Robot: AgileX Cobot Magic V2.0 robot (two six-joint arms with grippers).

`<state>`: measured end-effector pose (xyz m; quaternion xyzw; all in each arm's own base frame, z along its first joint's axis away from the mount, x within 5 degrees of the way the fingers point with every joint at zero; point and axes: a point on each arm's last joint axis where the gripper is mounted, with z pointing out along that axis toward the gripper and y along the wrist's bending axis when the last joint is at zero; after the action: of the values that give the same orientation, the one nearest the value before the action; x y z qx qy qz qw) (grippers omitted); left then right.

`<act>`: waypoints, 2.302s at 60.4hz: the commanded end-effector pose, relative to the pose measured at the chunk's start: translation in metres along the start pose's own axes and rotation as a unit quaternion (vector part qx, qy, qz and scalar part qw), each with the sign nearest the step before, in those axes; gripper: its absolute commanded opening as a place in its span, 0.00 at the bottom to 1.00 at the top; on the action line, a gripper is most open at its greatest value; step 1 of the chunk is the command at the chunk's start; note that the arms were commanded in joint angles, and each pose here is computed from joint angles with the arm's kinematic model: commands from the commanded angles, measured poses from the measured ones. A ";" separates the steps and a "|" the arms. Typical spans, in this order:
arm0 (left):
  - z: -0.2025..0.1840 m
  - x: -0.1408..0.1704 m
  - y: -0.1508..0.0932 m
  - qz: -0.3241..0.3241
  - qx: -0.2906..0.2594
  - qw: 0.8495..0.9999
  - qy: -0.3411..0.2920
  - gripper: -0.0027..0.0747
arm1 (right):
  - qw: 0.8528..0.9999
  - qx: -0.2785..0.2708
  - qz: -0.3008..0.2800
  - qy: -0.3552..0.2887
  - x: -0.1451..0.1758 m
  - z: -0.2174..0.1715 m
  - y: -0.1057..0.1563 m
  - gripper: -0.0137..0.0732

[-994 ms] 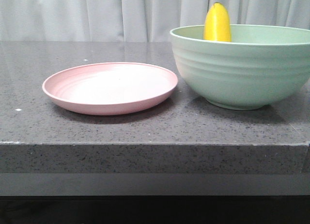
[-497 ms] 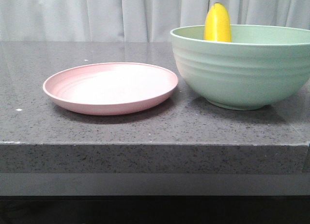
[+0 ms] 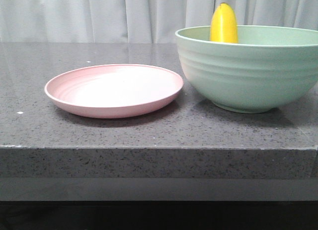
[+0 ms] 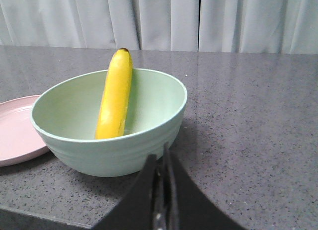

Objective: Transfer banana from pink plate to green bowl

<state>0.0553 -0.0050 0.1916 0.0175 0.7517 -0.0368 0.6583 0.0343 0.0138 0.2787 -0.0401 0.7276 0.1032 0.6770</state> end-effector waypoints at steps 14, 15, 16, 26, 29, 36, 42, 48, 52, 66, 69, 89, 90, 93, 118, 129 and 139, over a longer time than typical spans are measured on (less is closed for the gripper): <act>-0.002 -0.007 0.000 -0.007 -0.002 0.999 -0.048 0.01 | 0.999 0.007 0.004 -0.049 -0.015 -0.002 0.000 0.09; -0.002 -0.007 0.000 -0.007 -0.002 0.999 -0.048 0.01 | 0.999 0.007 0.004 -0.049 -0.015 -0.002 0.000 0.09; -0.002 -0.007 0.000 -0.007 -0.002 0.999 -0.048 0.01 | 0.999 0.007 0.004 -0.049 -0.015 -0.002 0.000 0.09; -0.002 -0.007 0.000 -0.007 -0.002 0.999 -0.048 0.01 | 0.999 0.007 0.004 -0.049 -0.015 -0.002 0.000 0.09; -0.002 -0.007 0.000 -0.007 -0.002 0.999 -0.048 0.01 | 0.999 0.007 0.004 -0.049 -0.015 -0.002 0.000 0.09; -0.002 -0.007 0.000 -0.007 -0.002 0.999 -0.048 0.01 | 0.999 0.007 0.004 -0.049 -0.015 -0.002 0.000 0.09; -0.002 -0.007 0.000 -0.007 -0.002 0.999 -0.048 0.01 | 0.999 0.007 0.004 -0.049 -0.015 -0.002 0.000 0.09; -0.002 -0.007 0.000 -0.007 -0.002 0.999 -0.048 0.01 | 0.999 0.007 0.004 -0.049 -0.015 -0.002 0.000 0.09; -0.002 -0.007 0.000 -0.007 -0.002 0.999 -0.048 0.01 | 0.999 0.007 0.004 -0.049 -0.015 -0.002 0.000 0.09; -0.002 -0.007 0.000 -0.007 -0.002 0.999 -0.047 0.01 | 0.999 0.013 0.006 -0.048 -0.005 0.004 -0.003 0.09; -0.002 -0.007 0.000 -0.007 -0.002 0.999 -0.047 0.01 | 0.998 0.019 0.008 -0.058 0.003 0.007 -0.005 0.09; -0.002 -0.007 0.000 -0.007 -0.002 0.999 -0.047 0.01 | 0.998 0.042 0.038 -0.023 0.082 0.024 -0.018 0.09; -0.002 -0.007 0.000 -0.007 -0.002 0.999 -0.047 0.01 | 0.998 0.042 0.037 -0.020 0.082 0.024 -0.018 0.09; -0.002 -0.007 0.000 -0.007 -0.002 0.999 -0.047 0.01 | 0.998 0.042 0.033 -0.021 0.082 0.024 -0.018 0.09; -0.002 -0.007 0.000 -0.007 -0.002 0.999 -0.047 0.01 | 0.998 0.043 0.032 -0.022 0.081 0.024 -0.018 0.09; -0.002 -0.007 0.000 -0.007 -0.002 0.999 -0.047 0.01 | 0.998 0.043 0.032 -0.022 0.081 0.024 -0.018 0.09; -0.002 -0.007 0.000 -0.007 -0.002 0.999 -0.047 0.01 | 0.998 0.043 0.032 -0.022 0.081 0.024 -0.018 0.09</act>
<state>0.0553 -0.0050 0.1915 0.0161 0.7520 -0.0369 0.6579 0.0550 0.0101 0.1859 0.0062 0.7533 0.1010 0.6499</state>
